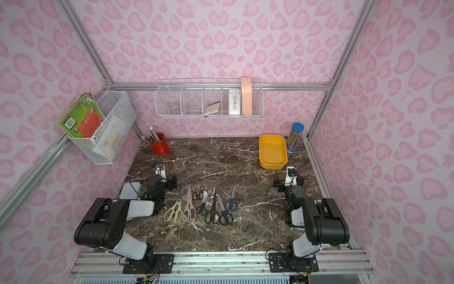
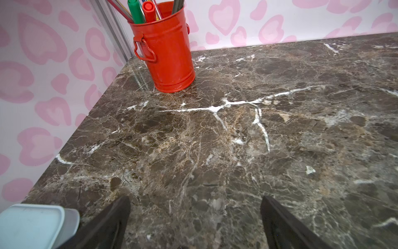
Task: Put the scissors into the storage box
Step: Move the storage box to the center of the board.
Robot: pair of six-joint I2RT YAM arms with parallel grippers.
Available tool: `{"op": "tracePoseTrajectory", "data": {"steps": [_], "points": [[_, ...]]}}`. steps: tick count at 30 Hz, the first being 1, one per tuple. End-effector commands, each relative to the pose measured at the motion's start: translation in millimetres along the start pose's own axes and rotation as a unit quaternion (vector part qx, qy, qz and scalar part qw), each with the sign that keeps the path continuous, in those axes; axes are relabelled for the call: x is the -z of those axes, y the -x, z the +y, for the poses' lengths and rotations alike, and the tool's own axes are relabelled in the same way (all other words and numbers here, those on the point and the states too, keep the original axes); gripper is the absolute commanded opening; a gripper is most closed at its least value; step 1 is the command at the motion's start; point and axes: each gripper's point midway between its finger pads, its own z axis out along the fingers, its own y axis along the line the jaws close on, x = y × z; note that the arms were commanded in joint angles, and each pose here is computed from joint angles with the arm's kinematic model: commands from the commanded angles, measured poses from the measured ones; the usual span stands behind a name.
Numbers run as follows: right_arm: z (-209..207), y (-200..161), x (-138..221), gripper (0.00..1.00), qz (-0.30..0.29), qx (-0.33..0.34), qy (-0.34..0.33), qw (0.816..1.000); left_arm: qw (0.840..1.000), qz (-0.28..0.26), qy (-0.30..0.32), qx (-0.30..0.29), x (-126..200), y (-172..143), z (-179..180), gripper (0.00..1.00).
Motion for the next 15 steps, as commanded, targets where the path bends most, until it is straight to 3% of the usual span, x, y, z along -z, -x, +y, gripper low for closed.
{"op": "tracePoseTrajectory", "data": {"steps": [1,15], "points": [[-0.1,1.6,-0.4,1.0,-0.002,0.0,0.0,1.0,1.0,-0.005,0.003,-0.001,0.2,3.9,1.1,0.99],[0.5,1.7,-0.5,1.0,-0.002,0.002,-0.002,1.0,1.0,-0.004,0.002,-0.001,-0.3,3.9,0.9,0.99]]}}
